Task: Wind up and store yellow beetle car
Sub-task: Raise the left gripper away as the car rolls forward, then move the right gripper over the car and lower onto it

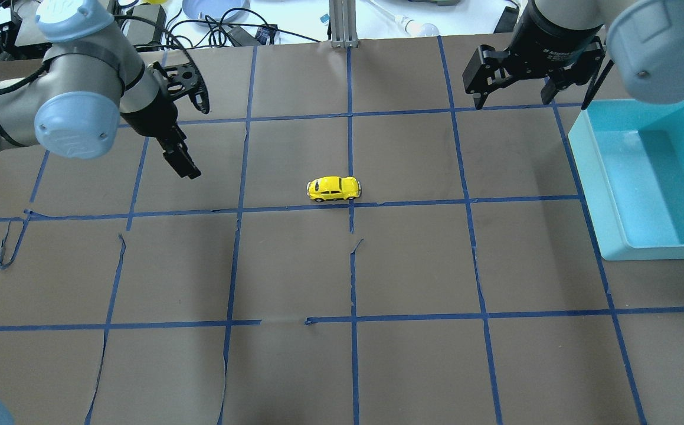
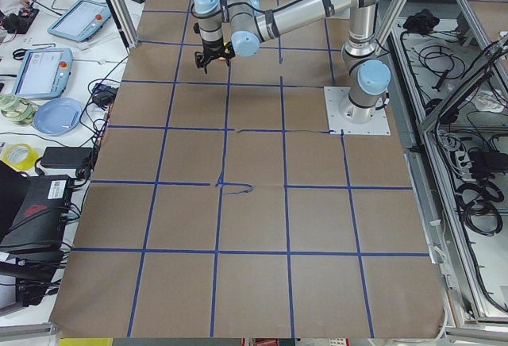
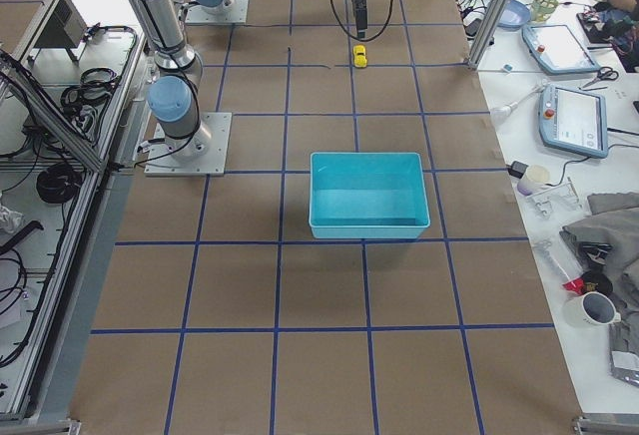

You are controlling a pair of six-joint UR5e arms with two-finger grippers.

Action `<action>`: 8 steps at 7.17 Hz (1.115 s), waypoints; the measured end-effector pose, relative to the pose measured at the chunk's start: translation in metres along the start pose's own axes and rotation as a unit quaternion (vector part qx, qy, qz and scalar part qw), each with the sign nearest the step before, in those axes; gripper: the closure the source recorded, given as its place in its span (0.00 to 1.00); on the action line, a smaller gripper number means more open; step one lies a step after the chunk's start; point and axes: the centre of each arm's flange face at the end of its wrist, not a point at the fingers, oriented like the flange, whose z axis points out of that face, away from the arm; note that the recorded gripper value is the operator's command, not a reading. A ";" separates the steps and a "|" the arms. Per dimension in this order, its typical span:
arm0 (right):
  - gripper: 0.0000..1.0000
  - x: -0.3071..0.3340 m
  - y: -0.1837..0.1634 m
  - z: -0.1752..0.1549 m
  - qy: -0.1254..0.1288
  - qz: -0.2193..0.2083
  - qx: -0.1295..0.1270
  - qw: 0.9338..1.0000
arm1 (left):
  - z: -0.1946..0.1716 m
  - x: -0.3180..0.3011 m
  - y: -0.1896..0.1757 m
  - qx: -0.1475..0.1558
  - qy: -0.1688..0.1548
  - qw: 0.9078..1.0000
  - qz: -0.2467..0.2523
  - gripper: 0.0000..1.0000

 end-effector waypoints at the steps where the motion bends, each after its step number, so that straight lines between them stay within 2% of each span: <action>1: 0.00 0.000 0.000 0.000 0.000 0.000 0.000 1.000 | -0.014 0.024 -0.019 0.002 -0.005 0.998 -0.057 0.00; 3: 0.00 -0.001 -0.001 0.002 -0.003 -0.001 -0.001 1.000 | -0.041 0.065 -0.043 0.003 -0.013 0.989 -0.148 0.00; 4: 0.00 -0.002 -0.002 0.006 -0.004 -0.016 -0.006 1.000 | -0.057 0.079 -0.047 -0.001 -0.018 0.982 -0.190 0.00; 5: 0.00 -0.004 -0.003 0.019 -0.011 -0.066 -0.015 0.998 | -0.075 0.089 -0.045 -0.009 -0.030 0.970 -0.241 0.00; 6: 0.00 -0.010 -0.008 0.036 -0.025 -0.133 -0.020 0.991 | -0.092 0.096 -0.036 -0.018 -0.047 0.958 -0.281 0.00; 7: 0.00 -0.017 -0.016 0.057 -0.040 -0.200 -0.020 0.979 | -0.110 0.102 -0.025 -0.020 -0.059 0.948 -0.311 0.00; 8: 0.00 -0.032 -0.025 0.080 -0.050 -0.269 -0.016 0.962 | -0.125 0.104 -0.012 -0.015 -0.067 0.936 -0.346 0.00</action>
